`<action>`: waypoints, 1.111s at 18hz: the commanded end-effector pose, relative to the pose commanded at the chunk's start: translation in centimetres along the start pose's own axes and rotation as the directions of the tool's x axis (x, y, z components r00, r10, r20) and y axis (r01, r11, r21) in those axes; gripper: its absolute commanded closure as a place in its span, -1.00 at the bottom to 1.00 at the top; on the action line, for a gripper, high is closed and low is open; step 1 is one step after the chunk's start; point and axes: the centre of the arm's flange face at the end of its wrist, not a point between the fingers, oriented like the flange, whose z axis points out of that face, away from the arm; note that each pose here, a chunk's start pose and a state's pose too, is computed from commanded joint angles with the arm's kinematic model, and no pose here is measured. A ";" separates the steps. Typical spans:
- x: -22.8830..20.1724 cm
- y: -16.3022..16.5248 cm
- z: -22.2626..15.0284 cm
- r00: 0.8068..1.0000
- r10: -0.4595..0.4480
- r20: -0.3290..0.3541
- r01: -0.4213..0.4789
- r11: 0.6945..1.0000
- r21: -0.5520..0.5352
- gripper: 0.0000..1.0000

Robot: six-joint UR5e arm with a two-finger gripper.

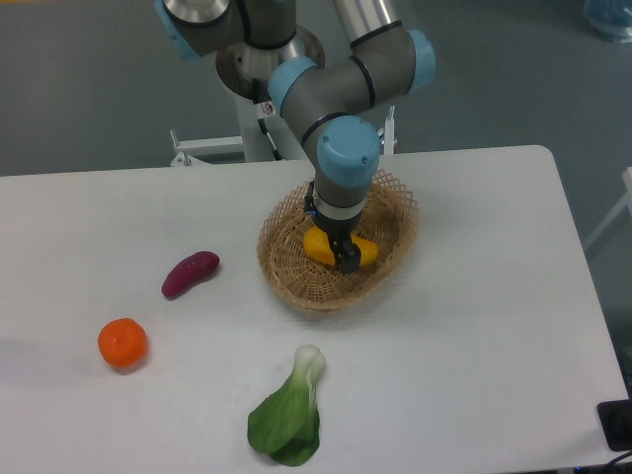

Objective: Pick up the mango from the basket
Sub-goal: 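Lower the gripper onto the yellow mango and close the fingers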

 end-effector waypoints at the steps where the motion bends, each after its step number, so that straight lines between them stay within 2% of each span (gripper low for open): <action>1: 0.1 0.0 0.3 1.000 0.000 -0.006 0.000 1.000 0.001 -1.00; 6: -0.2 0.0 1.4 1.000 0.000 -0.028 0.000 1.000 0.002 -0.98; 12: 0.2 0.2 2.4 0.999 0.000 0.035 0.001 1.000 -0.031 -0.73; 18: -0.1 0.2 1.8 0.999 -0.013 0.048 0.014 1.000 -0.025 0.16; 19: -0.2 0.2 1.7 0.999 -0.015 0.051 0.016 1.000 -0.024 0.29; 20: -0.2 0.2 1.5 0.998 -0.015 0.053 0.016 1.000 -0.022 0.33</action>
